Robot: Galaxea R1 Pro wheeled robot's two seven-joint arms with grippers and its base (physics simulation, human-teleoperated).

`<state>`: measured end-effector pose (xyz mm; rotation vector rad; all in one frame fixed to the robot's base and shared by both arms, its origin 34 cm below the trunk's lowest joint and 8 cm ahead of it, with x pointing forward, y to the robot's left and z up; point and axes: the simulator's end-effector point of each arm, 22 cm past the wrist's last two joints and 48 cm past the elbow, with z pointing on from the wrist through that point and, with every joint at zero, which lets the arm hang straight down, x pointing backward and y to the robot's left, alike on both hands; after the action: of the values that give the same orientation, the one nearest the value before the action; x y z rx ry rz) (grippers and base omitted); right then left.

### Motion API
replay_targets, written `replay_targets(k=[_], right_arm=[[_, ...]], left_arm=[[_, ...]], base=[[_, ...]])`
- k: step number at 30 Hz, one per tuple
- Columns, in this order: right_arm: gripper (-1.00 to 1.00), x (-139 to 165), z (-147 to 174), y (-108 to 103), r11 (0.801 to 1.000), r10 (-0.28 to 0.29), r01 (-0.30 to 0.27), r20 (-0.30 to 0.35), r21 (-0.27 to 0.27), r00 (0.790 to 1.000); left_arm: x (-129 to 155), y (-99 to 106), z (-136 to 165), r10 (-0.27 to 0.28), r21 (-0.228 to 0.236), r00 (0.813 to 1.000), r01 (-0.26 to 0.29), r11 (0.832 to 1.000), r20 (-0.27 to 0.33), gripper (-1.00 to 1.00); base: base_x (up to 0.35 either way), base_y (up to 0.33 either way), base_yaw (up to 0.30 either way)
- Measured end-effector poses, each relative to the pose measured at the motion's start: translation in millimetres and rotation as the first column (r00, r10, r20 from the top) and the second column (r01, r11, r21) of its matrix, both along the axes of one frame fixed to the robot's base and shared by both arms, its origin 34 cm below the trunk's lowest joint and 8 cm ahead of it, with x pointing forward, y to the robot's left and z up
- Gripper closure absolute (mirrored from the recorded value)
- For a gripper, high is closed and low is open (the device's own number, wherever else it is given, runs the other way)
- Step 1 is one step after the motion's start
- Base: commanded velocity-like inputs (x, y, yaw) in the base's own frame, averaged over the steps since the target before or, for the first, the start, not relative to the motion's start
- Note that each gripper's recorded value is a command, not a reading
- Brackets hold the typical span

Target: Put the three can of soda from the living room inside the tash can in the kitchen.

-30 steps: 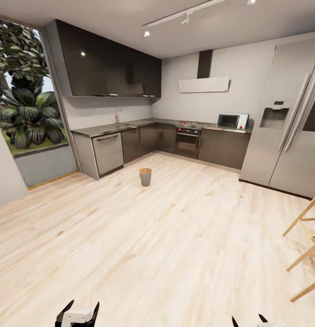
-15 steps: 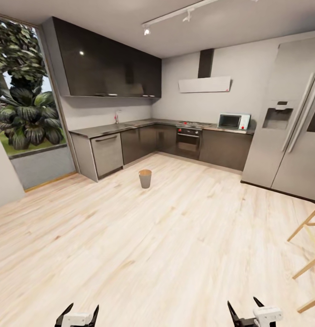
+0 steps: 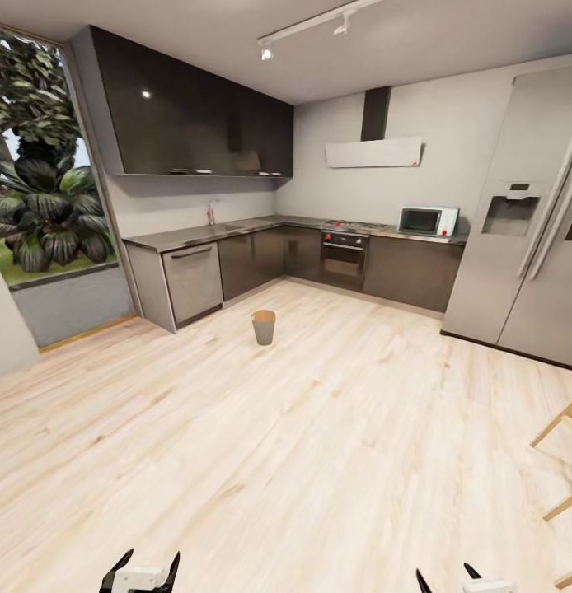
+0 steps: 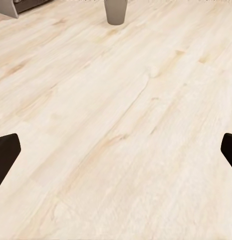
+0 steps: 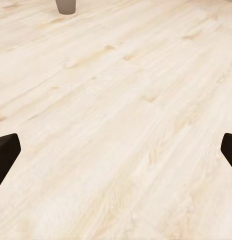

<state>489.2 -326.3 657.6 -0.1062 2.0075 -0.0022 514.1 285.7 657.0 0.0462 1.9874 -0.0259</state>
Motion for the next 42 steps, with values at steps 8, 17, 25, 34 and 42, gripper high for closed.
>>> replay_targets(k=[8,17,25,34,42], right_arm=[[-1.00,-1.4,-1.7,-1.8,1.000,-0.008,0.008,-0.004,0.003,1.000],[-1.00,-2.6,-3.2,-1.9,1.000,-0.009,0.009,-0.008,0.003,1.000],[-1.00,-3.4,-4.7,-0.5,1.000,-0.004,0.004,-0.012,0.002,1.000],[-1.00,-3.5,-5.0,-0.7,1.000,-0.007,0.007,-0.012,-0.002,1.000],[-1.00,-3.7,-5.4,-1.3,1.000,-0.011,0.011,-0.013,-0.004,1.000]], left_arm=[[0.7,0.7,1.1,0.002,0.000,1.000,-0.002,1.000,0.003,-1.00],[0.8,-0.1,1.3,-0.002,-0.001,1.000,0.002,1.000,0.003,-1.00],[-0.6,0.5,-0.9,0.001,0.000,1.000,-0.001,1.000,-0.002,-1.00],[-1.3,0.9,-1.8,0.002,0.001,1.000,-0.002,1.000,-0.005,-1.00],[-1.1,0.5,-1.6,0.001,0.001,1.000,-0.001,1.000,-0.004,-1.00]], base=[[0.180,0.068,0.000],[0.191,0.076,0.000],[0.192,0.078,0.000],[0.187,0.078,0.000],[0.178,0.075,0.000]])
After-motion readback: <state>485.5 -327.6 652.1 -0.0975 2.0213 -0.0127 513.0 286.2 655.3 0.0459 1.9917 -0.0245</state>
